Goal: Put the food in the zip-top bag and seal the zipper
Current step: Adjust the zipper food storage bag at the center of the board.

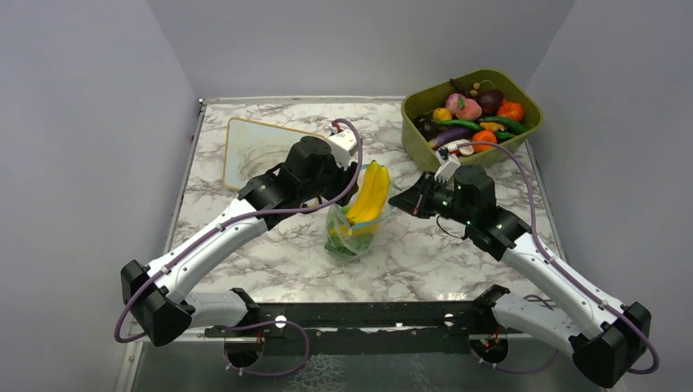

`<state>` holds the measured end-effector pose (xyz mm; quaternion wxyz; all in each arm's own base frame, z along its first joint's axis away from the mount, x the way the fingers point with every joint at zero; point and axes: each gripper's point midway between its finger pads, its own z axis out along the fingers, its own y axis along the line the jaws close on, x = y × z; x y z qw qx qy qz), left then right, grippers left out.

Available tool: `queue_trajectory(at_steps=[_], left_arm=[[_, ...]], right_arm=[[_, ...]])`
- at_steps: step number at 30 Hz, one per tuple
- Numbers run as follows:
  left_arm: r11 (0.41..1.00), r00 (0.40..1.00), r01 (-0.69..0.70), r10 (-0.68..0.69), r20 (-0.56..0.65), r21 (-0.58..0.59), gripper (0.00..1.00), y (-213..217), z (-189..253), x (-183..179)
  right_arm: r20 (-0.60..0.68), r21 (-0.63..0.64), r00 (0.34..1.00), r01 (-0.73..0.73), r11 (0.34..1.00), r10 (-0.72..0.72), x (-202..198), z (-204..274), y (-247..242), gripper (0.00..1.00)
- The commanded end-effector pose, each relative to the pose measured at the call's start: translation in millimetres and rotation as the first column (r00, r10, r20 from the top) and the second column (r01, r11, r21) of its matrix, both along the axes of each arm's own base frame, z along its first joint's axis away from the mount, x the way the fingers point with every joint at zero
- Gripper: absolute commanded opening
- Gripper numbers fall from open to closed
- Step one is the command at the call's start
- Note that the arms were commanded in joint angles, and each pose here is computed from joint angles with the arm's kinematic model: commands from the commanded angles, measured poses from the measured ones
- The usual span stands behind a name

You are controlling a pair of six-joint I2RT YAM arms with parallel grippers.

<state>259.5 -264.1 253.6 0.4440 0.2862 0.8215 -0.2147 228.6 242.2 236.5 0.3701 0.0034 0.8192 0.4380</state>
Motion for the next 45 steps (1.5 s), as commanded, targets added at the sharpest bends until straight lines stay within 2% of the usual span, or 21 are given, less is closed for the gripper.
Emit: queue_trajectory(at_steps=[1, 5, 12, 15, 17, 19, 20, 23, 26, 29, 34, 39, 42, 43, 45], left_arm=[[0.998, 0.994, -0.058, 0.056, 0.088, 0.015, 0.56, 8, 21, 19], [0.999, 0.993, -0.047, 0.045, 0.109, 0.023, 0.57, 10, 25, 22], [0.999, 0.999, 0.045, -0.045, 0.021, -0.028, 0.37, -3, 12, 8], [0.997, 0.998, 0.067, -0.067, 0.01, -0.042, 0.32, -7, 12, 6], [0.994, 0.996, 0.091, -0.092, 0.001, -0.059, 0.2, -11, 14, 3], [0.99, 0.993, 0.121, -0.121, 0.009, -0.078, 0.03, -15, 20, -1], [0.987, 0.991, 0.133, -0.131, 0.023, -0.087, 0.0, -16, 25, -2], [0.982, 0.987, 0.141, -0.13, 0.097, -0.126, 0.0, -15, 53, -2], [0.961, 0.976, 0.153, -0.111, 0.188, -0.23, 0.0, -13, 99, -8], [0.93, 0.964, 0.159, -0.073, 0.256, -0.332, 0.0, -8, 127, -16], [0.954, 0.959, 0.017, 0.069, 0.274, -0.299, 0.0, 15, 116, 2], [0.947, 0.955, 0.008, 0.088, 0.284, -0.322, 0.0, 18, 122, 2], [0.924, 0.964, 0.079, 0.023, 0.263, -0.373, 0.0, 0, 123, -3], [0.915, 0.969, 0.11, -0.011, 0.248, -0.389, 0.0, -9, 122, -6], [0.904, 0.975, 0.141, -0.056, 0.217, -0.402, 0.0, -18, 116, -9]], right_arm=[[0.07, 0.029, 0.997, -0.039, 0.999, 0.037, -1, 14, 5, 0.01], [0.069, 0.029, 0.997, -0.042, 0.999, 0.04, -2, 12, 5, 0.01], [0.083, 0.024, 0.996, -0.039, 0.999, 0.037, 0, 14, 5, 0.01], [0.082, 0.023, 0.996, -0.043, 0.999, 0.041, 1, 12, 6, 0.01], [0.082, 0.026, 0.995, -0.051, 0.998, 0.049, 1, 12, 7, 0.01], [0.083, 0.032, 0.995, -0.058, 0.998, 0.055, 0, 15, 8, 0.01], [0.092, 0.043, 0.994, -0.063, 0.997, 0.059, 0, 20, 9, 0.01], [0.129, 0.087, 0.989, -0.088, 0.992, 0.076, -4, 48, 13, 0.01], [0.183, 0.139, 0.98, -0.105, 0.985, 0.079, -10, 85, 12, 0.01], [0.224, 0.177, 0.974, -0.05, 0.983, 0.009, -7, 98, 3, 0.01], [0.253, 0.174, 0.962, 0.054, 0.983, -0.098, 8, 96, -10, 0.01], [0.293, 0.228, 0.944, 0.087, 0.97, -0.154, 13, 113, -15, 0.01], [0.268, 0.322, 0.963, -0.097, 0.942, 0.007, -2, 108, 17, 0.01], [0.246, 0.303, 0.968, -0.121, 0.945, 0.045, -1, 100, 24, 0.01], [0.244, 0.255, 0.969, -0.096, 0.962, 0.032, 6, 96, 23, 0.01]])
